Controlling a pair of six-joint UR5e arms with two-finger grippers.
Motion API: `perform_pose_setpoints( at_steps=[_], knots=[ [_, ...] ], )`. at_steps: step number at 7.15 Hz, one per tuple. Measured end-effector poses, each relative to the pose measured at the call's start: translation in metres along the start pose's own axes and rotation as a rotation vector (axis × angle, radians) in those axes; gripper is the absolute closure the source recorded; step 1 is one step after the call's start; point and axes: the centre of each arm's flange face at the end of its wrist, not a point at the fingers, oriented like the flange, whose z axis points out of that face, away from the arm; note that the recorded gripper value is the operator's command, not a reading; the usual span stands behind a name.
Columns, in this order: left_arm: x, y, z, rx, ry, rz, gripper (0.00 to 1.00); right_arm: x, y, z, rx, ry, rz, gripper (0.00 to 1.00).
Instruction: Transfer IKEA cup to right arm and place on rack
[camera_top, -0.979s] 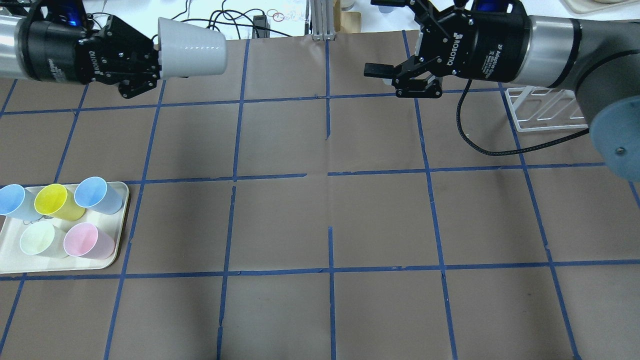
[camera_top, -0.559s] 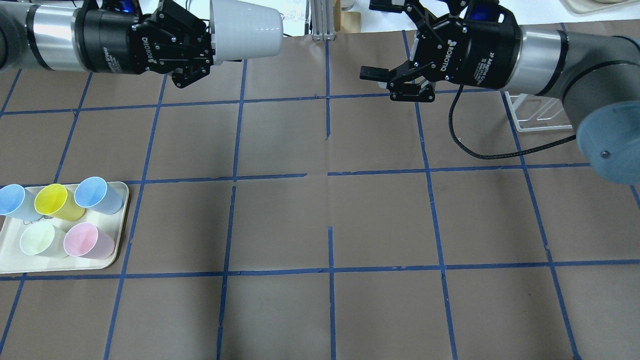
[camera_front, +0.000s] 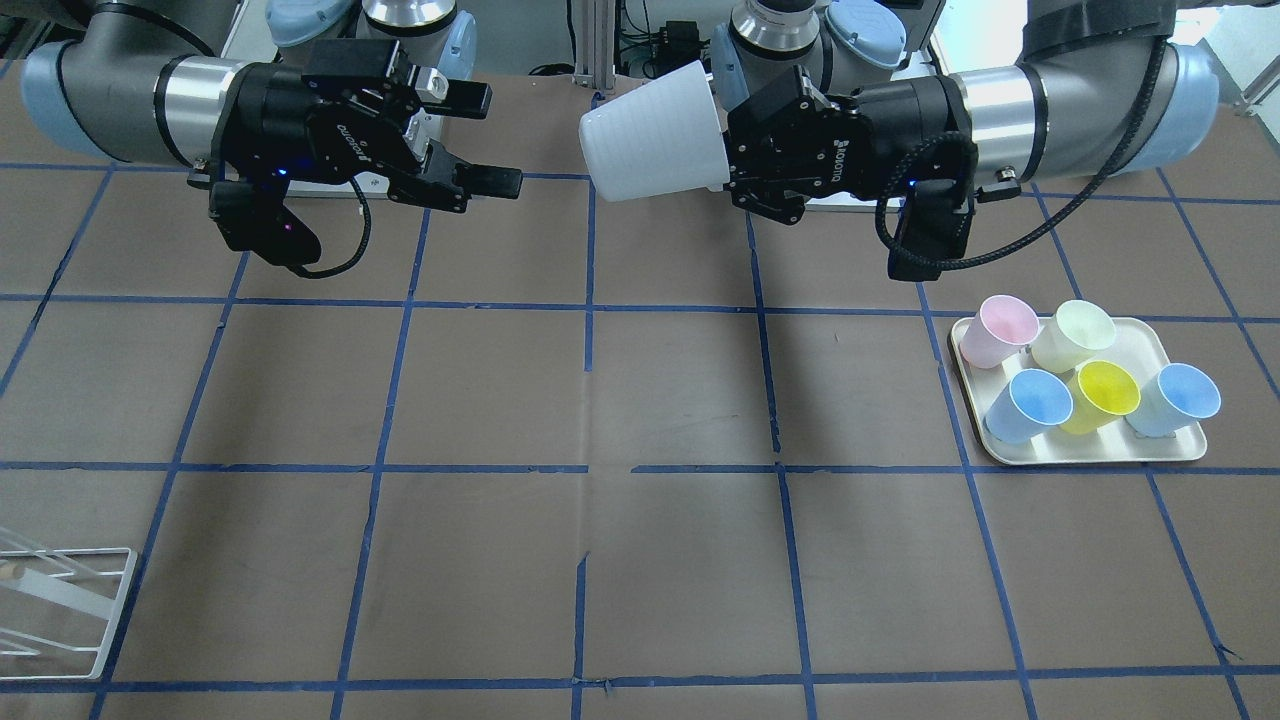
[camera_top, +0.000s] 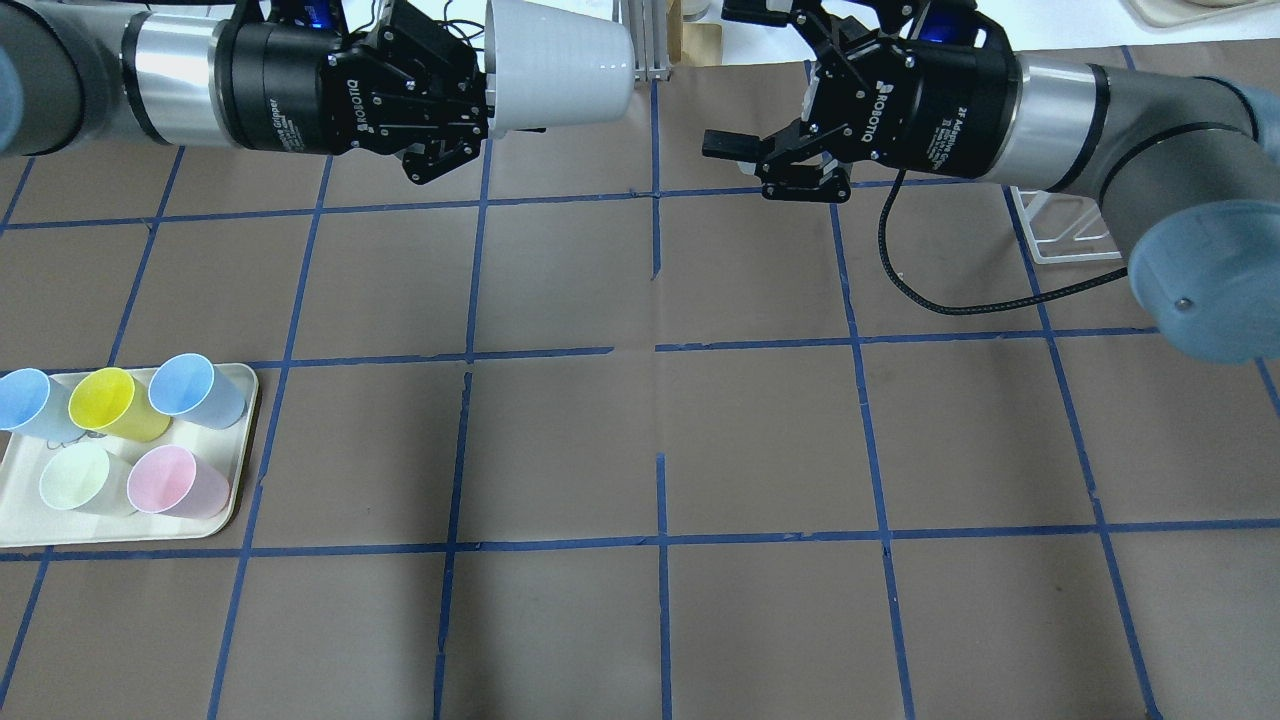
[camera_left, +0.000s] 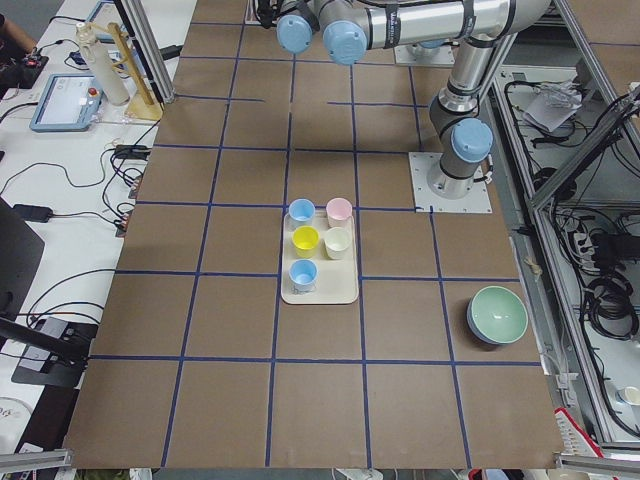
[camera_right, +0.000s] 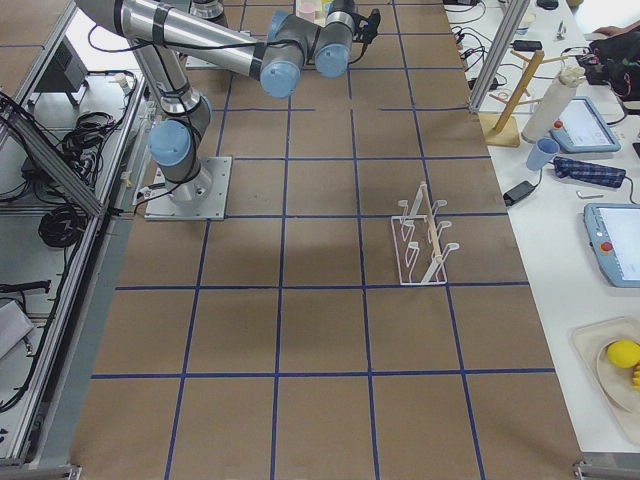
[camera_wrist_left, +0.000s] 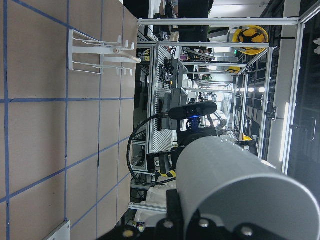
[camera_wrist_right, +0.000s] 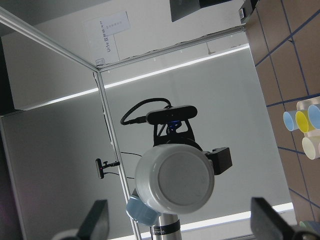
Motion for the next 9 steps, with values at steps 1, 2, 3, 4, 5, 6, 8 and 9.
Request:
perform_pose_setpoints(
  at_steps=[1, 2, 3, 4, 5, 6, 8, 9],
  knots=[
    [0.001, 0.002, 0.006, -0.006, 0.007, -0.001, 1.00, 0.000, 0.001, 0.004, -0.008, -0.010, 0.015, 0.00],
    [0.001, 0.003, 0.010, -0.011, 0.010, 0.000, 1.00, 0.003, 0.001, 0.009, -0.019, -0.012, 0.024, 0.00],
    [0.001, 0.004, 0.012, -0.013, 0.011, 0.000, 1.00, 0.007, 0.001, 0.014, -0.029, -0.012, 0.035, 0.00],
    [0.001, 0.004, 0.013, -0.015, 0.012, 0.000, 1.00, 0.009, 0.001, 0.018, -0.037, -0.012, 0.043, 0.00],
    [0.001, 0.004, 0.013, -0.015, 0.012, 0.000, 1.00, 0.010, 0.004, 0.023, -0.049, -0.010, 0.049, 0.00],
    [0.001, 0.004, 0.013, -0.015, 0.012, -0.001, 1.00, 0.011, 0.007, 0.029, -0.062, -0.008, 0.053, 0.00],
    [0.000, 0.004, 0.013, -0.016, 0.012, -0.002, 1.00, 0.010, 0.011, 0.038, -0.080, -0.005, 0.057, 0.02],
    [0.000, 0.004, 0.013, -0.016, 0.012, -0.003, 1.00, 0.008, 0.012, 0.039, -0.083, -0.004, 0.062, 0.03]
  ],
)
